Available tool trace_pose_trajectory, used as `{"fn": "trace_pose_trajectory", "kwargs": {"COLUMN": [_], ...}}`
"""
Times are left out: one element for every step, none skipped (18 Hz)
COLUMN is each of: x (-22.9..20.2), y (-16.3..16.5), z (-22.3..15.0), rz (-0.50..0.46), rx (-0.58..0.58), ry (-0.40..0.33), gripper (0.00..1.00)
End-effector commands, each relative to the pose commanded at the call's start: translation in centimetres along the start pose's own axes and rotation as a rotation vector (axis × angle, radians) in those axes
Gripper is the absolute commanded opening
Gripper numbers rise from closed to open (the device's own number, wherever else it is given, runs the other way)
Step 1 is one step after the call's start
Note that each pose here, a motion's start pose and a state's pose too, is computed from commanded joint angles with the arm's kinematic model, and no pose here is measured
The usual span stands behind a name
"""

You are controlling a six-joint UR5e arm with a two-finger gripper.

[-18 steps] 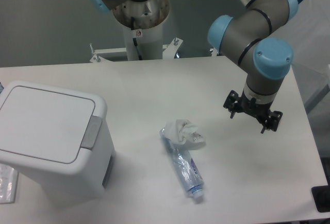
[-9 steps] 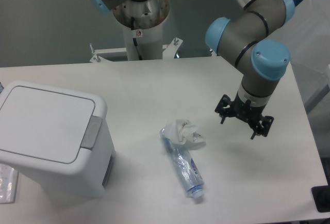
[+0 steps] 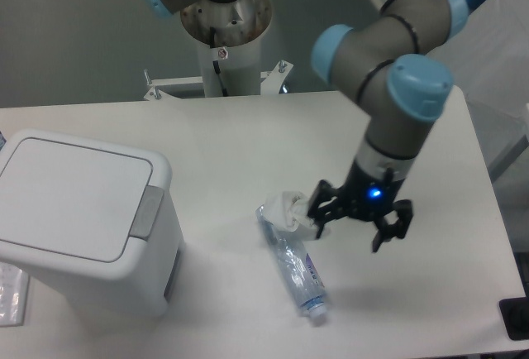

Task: Open the trash can
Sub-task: 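Move the open gripper across the table toward the trash can lid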

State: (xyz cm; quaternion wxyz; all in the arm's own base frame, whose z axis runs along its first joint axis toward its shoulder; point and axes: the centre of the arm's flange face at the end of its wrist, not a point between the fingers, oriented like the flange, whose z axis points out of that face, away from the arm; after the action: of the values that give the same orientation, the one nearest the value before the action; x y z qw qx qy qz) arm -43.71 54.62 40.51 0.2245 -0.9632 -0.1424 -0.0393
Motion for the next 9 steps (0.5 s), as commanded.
{"fn": "trace_pose_trajectory", "kwargs": {"x": [1.0, 2.8, 4.2, 4.9, 5.7, 7.2, 8.6, 9.0, 9.1], "y": [-1.5, -3.7, -5.2, -6.0, -6.1, -5.9, -5.4, -5.4, -5.4], "z": [-1.7, -3.6, -5.2, -6.2, -6.9, -7.4, -7.3, -8.0, -8.3], "rz": [-0.042, -0.067, -0.089, -0.113, -0.135, -0.14, -0.149, -0.161, -0.181], "rx": [0.036, 0.084, 0.13, 0.156, 0.164, 0.169, 0.162, 0.169, 0.173], "ry": [-0.01, -0.003, 0.018, 0.036, 0.049, 0.072, 0.09, 0.085, 0.09], "gripper": [1.0, 1.0, 1.0, 1.0, 1.0, 1.0, 1.0, 1.0, 1.0]}}
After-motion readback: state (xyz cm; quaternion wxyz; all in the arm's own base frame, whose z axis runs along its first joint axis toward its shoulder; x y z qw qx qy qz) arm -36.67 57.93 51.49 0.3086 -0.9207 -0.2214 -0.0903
